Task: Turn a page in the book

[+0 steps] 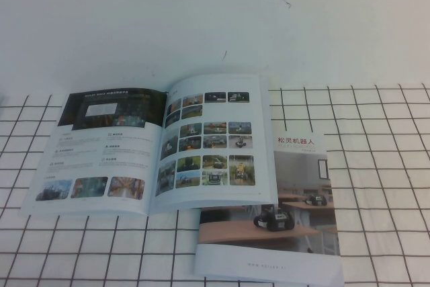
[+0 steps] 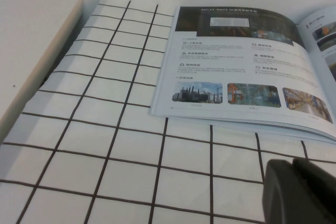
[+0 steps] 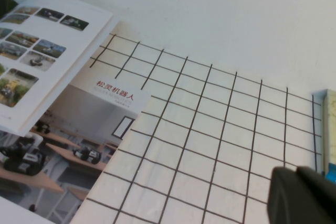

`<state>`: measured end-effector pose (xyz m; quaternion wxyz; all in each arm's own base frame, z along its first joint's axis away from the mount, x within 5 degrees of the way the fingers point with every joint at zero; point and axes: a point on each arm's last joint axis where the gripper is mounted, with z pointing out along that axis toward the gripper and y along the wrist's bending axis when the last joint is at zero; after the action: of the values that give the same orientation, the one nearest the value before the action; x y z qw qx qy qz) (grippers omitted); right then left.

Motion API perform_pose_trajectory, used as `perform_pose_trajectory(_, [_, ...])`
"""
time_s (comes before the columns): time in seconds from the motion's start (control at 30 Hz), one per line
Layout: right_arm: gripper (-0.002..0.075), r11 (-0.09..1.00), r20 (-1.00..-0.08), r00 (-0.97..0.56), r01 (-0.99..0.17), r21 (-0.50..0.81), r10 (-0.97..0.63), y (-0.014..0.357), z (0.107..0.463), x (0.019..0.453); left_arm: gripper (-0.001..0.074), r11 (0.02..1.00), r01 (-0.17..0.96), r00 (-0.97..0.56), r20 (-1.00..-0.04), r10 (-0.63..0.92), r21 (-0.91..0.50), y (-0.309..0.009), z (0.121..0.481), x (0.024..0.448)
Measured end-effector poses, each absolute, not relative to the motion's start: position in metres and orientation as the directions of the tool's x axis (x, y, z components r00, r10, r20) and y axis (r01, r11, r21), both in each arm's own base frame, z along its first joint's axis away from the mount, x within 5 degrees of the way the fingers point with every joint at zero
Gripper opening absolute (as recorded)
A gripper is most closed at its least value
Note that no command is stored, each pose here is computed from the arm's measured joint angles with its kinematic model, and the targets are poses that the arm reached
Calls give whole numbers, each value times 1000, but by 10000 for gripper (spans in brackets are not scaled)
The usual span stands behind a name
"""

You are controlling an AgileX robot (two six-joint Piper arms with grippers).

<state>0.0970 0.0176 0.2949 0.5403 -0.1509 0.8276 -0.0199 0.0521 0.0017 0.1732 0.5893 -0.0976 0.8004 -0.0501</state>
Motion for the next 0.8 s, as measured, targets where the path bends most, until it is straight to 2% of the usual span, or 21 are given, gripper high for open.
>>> perform_pose_trajectory(0.77, [1,954,-888,-371,-228,-196,-271,18,295,97,-2,976,-97,-285,-934,-215,-195,2,173,52])
perform_pose_trajectory(0.8, [1,945,-881,-364,-233,-228,-302,17,294,97,-2,976,-97,-285,-934,-215,-195,2,173,52])
